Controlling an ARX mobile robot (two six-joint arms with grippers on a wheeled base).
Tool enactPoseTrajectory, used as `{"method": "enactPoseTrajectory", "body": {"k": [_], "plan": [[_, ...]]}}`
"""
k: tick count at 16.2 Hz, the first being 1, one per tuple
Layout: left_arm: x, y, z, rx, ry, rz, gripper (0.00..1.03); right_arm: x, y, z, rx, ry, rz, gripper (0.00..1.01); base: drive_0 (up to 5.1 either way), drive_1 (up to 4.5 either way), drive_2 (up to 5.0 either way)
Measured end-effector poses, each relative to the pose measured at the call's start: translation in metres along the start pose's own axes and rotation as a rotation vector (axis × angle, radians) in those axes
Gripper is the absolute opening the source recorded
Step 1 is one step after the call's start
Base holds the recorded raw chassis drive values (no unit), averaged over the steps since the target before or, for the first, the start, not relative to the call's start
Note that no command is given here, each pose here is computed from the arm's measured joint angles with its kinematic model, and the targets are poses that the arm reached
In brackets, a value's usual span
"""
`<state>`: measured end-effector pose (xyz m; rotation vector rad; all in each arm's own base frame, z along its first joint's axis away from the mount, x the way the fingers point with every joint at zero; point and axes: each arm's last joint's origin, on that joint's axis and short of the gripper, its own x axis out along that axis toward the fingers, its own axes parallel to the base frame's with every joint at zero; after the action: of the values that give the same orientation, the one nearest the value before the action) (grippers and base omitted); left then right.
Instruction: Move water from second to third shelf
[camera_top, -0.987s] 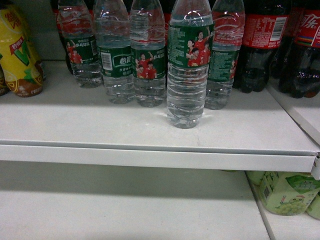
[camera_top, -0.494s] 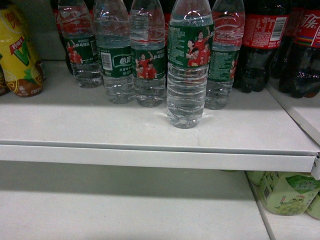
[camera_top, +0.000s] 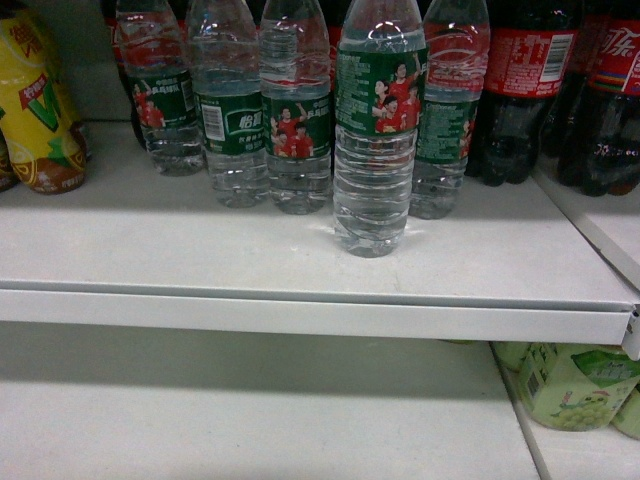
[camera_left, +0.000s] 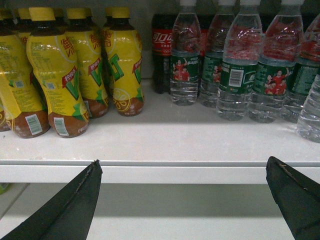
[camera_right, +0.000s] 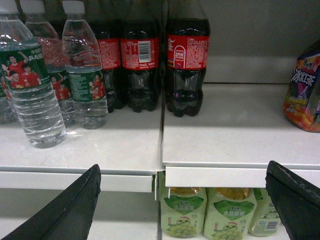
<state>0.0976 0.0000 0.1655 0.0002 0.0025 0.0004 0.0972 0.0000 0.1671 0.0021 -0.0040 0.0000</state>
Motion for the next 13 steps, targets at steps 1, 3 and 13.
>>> {"method": "enactPoseTrajectory", "body": {"k": [1,3,13], "plan": [[0.0,0.0,0.0,0.0,0.0,0.0,0.98,0.0,0.0,0.0,0.0,0.0,0.0,0.98,0.0,0.0,0.0],[0.0,0.0,0.0,0.0,0.0,0.0,0.98,0.001,-0.001,-0.003,0.06,0.156,0.067,0.98,0.0,0.0,0.0],[0.0,0.0,0.0,0.0,0.0,0.0,0.98,0.088,0.001,0.073,0.136,0.092,0.192,0.98,0.0,0.0,0.0]]}}
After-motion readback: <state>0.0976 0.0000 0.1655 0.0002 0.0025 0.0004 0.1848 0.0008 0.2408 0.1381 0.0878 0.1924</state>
